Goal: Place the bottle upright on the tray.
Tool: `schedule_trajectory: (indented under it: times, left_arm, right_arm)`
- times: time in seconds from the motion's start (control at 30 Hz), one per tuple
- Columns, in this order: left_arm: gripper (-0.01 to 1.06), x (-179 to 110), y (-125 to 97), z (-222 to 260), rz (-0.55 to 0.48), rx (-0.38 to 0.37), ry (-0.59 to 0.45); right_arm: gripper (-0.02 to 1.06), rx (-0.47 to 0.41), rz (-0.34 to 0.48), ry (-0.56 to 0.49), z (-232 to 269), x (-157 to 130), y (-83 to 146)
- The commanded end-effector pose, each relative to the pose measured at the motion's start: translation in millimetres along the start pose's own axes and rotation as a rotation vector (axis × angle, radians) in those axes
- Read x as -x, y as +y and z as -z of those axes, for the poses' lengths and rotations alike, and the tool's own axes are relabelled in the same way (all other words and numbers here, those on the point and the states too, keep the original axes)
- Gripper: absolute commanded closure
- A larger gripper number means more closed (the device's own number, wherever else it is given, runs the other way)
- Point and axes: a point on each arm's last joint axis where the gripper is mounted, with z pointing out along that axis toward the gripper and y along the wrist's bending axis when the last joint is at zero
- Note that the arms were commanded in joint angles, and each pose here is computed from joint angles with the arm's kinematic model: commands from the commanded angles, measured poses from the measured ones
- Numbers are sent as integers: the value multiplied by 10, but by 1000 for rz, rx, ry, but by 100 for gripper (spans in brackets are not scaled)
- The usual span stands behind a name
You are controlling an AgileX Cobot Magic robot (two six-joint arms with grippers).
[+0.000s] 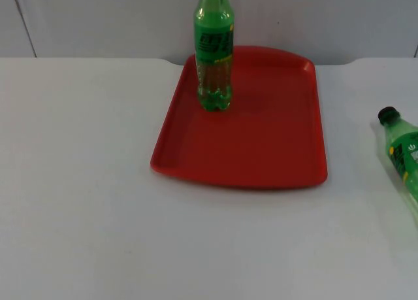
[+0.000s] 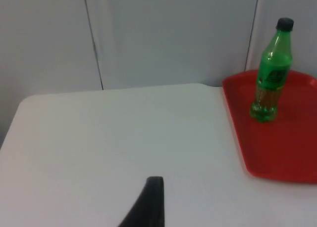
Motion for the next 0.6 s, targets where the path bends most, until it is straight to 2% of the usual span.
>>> schedule_trajectory:
  times: [0.0,0.27,0.5,0.57]
  left_arm:
    - [15,-55,-8,39,2,-19,11]
    - [15,-169,-3,233,-9,-17,-65]
    - [15,-214,-3,183,-9,-17,-35]
    - [15,-303,-3,66,-7,-18,10]
  right_arm:
    - [2,-4,0,-10,1,4,2]
    - [2,-4,0,-10,1,4,2]
    - [2,-4,0,-10,1,4,2]
    - [2,-4,0,-10,1,4,2]
